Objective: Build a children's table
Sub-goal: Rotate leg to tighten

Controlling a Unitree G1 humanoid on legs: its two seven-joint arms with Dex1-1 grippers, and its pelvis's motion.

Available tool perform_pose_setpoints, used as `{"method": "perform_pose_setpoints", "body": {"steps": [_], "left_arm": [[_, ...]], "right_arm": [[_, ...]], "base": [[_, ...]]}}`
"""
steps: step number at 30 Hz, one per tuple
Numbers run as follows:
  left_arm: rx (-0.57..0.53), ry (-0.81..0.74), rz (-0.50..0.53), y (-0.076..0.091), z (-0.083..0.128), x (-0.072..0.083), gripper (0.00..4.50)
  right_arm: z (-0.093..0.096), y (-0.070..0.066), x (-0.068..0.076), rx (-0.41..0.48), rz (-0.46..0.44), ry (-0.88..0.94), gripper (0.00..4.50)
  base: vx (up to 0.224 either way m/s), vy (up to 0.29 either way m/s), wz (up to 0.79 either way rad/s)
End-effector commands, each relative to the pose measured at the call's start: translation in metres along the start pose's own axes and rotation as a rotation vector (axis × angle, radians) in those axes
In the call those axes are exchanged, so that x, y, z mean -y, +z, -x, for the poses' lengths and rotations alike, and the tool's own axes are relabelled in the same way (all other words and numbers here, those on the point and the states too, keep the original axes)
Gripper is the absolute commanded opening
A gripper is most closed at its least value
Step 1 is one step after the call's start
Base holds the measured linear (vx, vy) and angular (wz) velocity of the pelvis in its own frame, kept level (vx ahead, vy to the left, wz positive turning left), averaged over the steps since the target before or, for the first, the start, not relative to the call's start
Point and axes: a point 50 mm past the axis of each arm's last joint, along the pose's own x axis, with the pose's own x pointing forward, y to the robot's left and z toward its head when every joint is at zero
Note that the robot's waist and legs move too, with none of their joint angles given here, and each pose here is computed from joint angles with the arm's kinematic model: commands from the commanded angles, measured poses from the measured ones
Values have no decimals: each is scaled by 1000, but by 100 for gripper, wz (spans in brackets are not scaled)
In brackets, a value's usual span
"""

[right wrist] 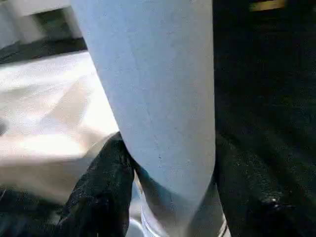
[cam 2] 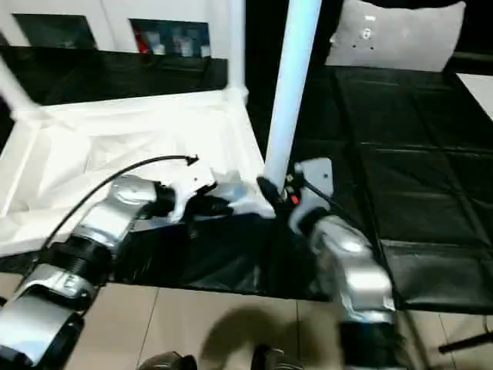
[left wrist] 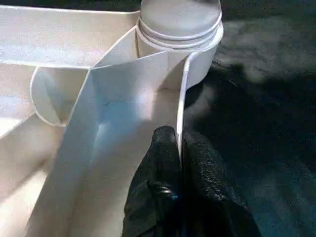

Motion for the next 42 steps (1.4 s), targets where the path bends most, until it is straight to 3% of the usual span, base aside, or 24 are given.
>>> {"method": "perform_pose_setpoints", "body": {"steps": [1,6,7,9,11,15,17,18,19,22,25,28,32,36,37,42], "left_arm": [[67,208,1,27,-11,-7,0],[94,259,10,35,-17,-1,0],[120,238,12,38,-17,3,0],[121,237,11,38,-17,3,0],[127,207,5,35,-13,4,0],[123,135,-26,27,-2,3,0],[95,73,-77,19,6,4,0],[95,73,-77,19,6,4,0],[85,27,-103,13,12,3,0],[39,-71,-151,0,23,4,0],[5,-105,-152,-7,29,3,0],[-44,-257,-191,-19,45,5,0],[-41,-407,-203,-24,55,12,0],[-50,-485,-206,-25,59,14,0],[-70,-542,-224,-26,61,16,0],[-91,-611,-283,-24,61,16,0]], "right_arm": [[-10,-30,-59,-126,-90,143,199],[-19,-29,-72,-122,-50,49,199],[-18,-24,-64,-56,-47,15,254],[-18,-23,-63,-53,-47,14,267],[-15,-18,-52,0,-67,16,285],[-1,-8,-27,75,-19,93,318],[13,-2,-3,96,13,148,327],[13,-2,-3,96,13,148,338],[24,4,13,100,42,191,347],[43,13,34,69,118,323,374],[54,15,41,24,164,413,389],[72,20,52,-76,228,581,408],[72,24,53,-118,262,673,447],[69,25,51,-149,285,745,447],[66,23,46,-182,280,834,447],[61,18,39,-254,228,1003,403]], "base": [[0,0,0],[0,0,0],[0,0,0],[0,0,0],[0,0,0],[0,0,0],[0,0,0],[-8,-51,3],[0,0,0],[0,0,0],[0,0,0],[0,0,0],[0,0,0],[0,0,0],[0,0,0],[0,0,0]]}}
